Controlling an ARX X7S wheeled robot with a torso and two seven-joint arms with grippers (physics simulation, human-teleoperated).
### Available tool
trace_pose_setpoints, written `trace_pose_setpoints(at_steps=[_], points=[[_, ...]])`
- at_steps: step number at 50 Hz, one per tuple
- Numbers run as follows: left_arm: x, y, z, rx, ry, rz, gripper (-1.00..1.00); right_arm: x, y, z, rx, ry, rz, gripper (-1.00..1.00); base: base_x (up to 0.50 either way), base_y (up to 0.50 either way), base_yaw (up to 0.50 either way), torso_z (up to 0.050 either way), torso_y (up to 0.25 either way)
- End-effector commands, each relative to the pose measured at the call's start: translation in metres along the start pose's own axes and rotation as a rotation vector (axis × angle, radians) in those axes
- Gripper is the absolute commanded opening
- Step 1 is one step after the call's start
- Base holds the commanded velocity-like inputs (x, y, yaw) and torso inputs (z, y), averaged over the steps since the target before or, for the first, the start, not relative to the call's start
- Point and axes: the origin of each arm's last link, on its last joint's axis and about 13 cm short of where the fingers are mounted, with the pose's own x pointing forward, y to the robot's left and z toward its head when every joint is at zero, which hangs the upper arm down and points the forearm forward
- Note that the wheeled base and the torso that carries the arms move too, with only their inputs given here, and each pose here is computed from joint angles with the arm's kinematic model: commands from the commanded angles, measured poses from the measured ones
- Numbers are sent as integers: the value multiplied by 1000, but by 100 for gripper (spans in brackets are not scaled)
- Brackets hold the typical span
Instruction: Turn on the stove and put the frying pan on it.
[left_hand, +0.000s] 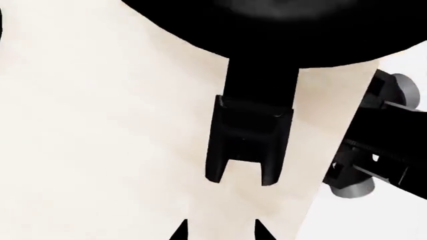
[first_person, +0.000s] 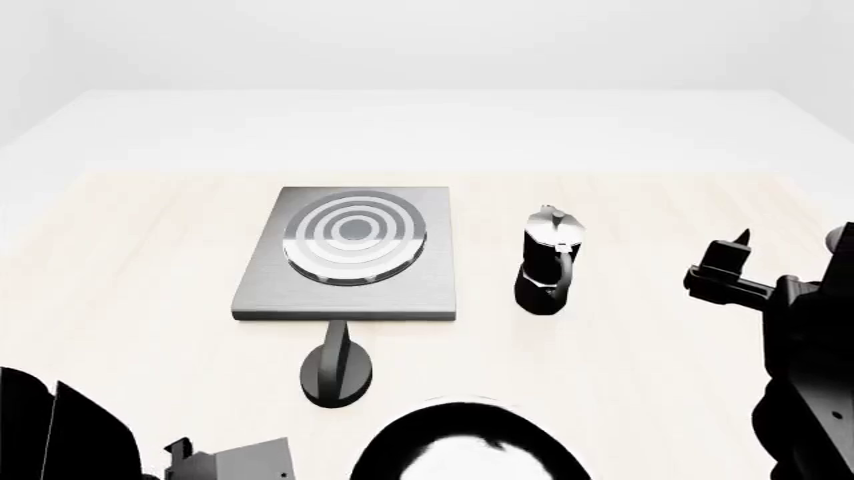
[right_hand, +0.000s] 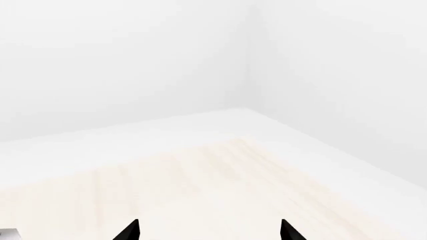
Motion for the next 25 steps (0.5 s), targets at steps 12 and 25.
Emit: trace_pose_setpoints(at_steps=[12,25], points=[[-59,-1,23,-252,-404,243,-100,-1,0,4,0,-9,2,100,0,0,0,0,0],[-83,13,56,-377,-837,224,-100,0,-1,3,2,-9,-2,100,0,0,0,0,1]])
